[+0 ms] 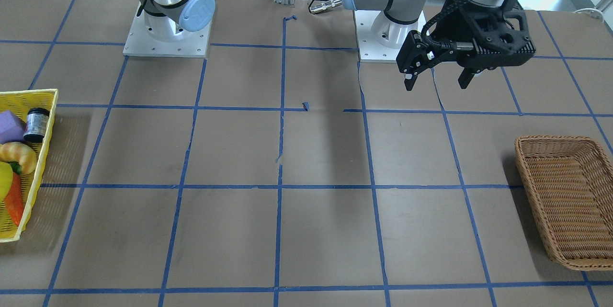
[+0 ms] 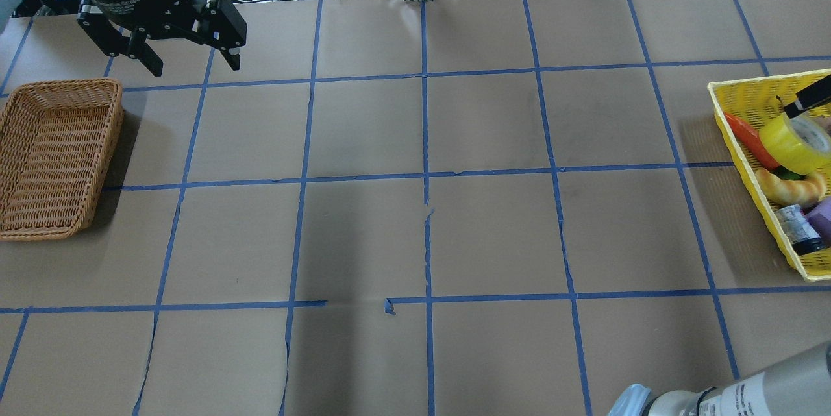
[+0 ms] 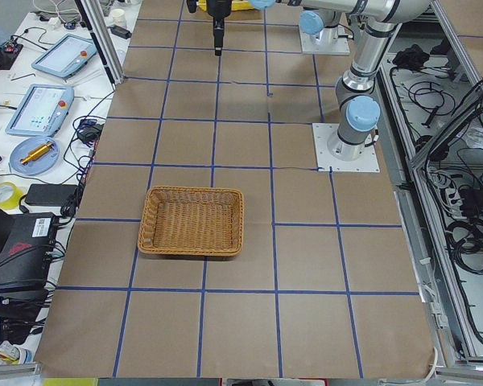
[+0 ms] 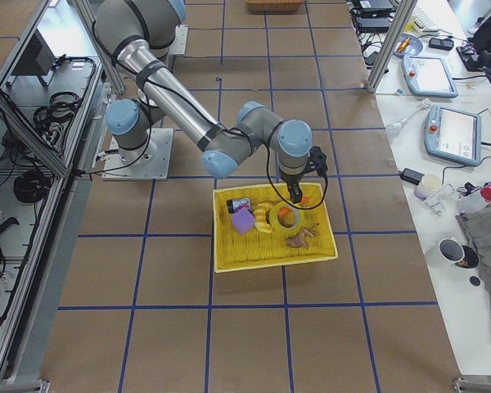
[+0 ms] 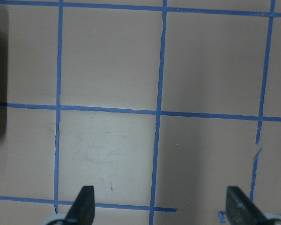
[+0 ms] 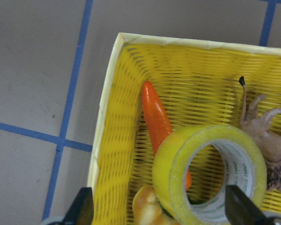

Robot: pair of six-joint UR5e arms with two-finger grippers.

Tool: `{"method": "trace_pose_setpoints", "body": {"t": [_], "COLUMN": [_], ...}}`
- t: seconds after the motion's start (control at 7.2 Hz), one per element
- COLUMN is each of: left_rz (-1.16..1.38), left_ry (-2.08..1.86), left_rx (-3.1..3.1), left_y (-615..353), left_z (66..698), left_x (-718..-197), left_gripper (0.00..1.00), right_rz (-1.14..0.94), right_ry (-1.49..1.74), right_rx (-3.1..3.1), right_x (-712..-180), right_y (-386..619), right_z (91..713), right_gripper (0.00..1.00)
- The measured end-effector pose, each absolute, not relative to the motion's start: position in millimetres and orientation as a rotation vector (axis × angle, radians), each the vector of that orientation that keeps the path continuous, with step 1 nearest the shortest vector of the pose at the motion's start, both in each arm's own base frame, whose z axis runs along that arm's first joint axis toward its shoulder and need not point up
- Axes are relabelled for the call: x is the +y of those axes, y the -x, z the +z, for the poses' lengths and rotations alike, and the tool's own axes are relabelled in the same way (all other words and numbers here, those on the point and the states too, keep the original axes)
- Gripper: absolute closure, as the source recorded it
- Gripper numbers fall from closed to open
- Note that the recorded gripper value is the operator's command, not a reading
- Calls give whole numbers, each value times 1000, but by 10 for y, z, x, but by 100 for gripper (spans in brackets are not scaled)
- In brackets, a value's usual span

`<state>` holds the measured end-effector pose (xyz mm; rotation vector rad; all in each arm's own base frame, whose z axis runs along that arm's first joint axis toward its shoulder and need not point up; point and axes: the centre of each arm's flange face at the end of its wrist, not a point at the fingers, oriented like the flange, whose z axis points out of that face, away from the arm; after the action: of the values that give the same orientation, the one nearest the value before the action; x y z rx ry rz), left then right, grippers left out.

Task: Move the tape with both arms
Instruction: 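Reach the right gripper into the yellow basket and grasp the yellow tape roll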

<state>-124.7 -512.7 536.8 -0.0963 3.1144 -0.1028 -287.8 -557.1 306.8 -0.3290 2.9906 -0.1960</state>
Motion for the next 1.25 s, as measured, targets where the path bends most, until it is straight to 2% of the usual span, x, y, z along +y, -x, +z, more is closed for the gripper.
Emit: {"method": "trace_pose_setpoints", "body": {"t": [0.14, 0.42, 0.69, 0.83, 0.97, 1.25], "left_rz": [-99, -95, -96, -96, -97, -100], "left_ry": [97, 99, 100, 100, 99, 98], "left_rx": [3114, 3114, 3114, 3114, 3115, 3115], "left_y": [1246, 1246, 1246, 1246, 1247, 1247], "left_z": [5355, 5337, 5336, 5336, 5342, 5351], "left_x": [-5118, -5102, -5098, -5095, -5088, -5080], "left_gripper": [0, 0, 0, 0, 0, 0], "right_rz": [-196, -173, -150, -140, -134, -145], "right_ry": [335, 333, 319, 316, 312, 308], "right_rx": [2990, 2968, 2952, 2952, 2959, 2976], "right_x": [-5610, -5647, -5661, -5659, -5656, -5625], "right_y": [2991, 3069, 3086, 3091, 3097, 3076], "right_z": [2859, 2564, 2404, 2376, 2393, 2593], "right_gripper": [1, 19, 67, 86, 100, 100]}}
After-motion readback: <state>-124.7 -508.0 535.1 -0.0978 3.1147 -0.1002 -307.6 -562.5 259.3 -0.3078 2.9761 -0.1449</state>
